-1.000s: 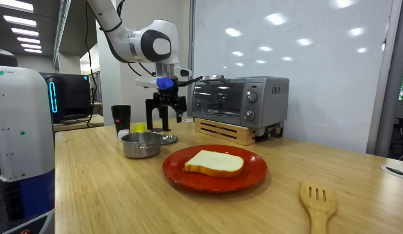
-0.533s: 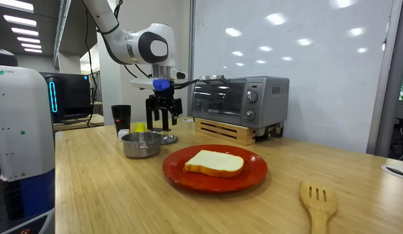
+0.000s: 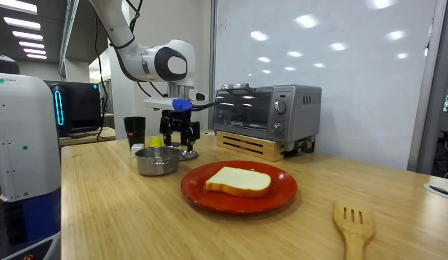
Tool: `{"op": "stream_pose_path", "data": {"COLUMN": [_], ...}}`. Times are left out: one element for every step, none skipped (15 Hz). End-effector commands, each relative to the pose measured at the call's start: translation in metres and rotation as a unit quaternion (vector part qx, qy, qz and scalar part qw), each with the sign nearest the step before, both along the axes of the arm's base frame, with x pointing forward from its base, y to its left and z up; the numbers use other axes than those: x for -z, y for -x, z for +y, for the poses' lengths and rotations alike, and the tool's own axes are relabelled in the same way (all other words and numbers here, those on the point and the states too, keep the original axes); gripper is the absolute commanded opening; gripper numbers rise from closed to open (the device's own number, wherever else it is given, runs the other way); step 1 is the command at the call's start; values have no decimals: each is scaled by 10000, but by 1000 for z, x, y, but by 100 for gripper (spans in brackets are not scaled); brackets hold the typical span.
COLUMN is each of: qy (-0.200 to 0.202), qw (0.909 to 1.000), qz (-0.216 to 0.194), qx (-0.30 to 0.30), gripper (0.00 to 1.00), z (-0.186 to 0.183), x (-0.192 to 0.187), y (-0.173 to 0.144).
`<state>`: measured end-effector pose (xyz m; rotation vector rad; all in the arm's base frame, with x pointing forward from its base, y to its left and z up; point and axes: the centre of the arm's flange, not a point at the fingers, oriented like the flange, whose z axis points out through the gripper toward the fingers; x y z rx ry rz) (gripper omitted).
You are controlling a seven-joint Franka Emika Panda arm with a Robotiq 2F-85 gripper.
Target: Close the toaster oven
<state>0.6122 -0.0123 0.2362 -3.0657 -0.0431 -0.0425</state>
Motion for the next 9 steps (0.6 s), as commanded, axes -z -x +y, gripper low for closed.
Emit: {"op": "stream_pose_path", "data": {"qy": [119,169,233,308,375,447,528,599,665], "qw": [9992,9989,9985,9980,9974,9967,9956,9943,9931], "qz": [150,139,108,85,81,62,34,17,-9], "qx": [-341,-417,-479,-551,-603,-673,-778,-878,-971], "gripper": [75,74,66,59,52,45,38,31,24], "z": [-1,0,1,2,4,5,6,7,9], "x": [5,4,4,4,5,5,6,7,8], "y": [-7,-7,-7,-7,-8,-8,-8,-7,-6]}}
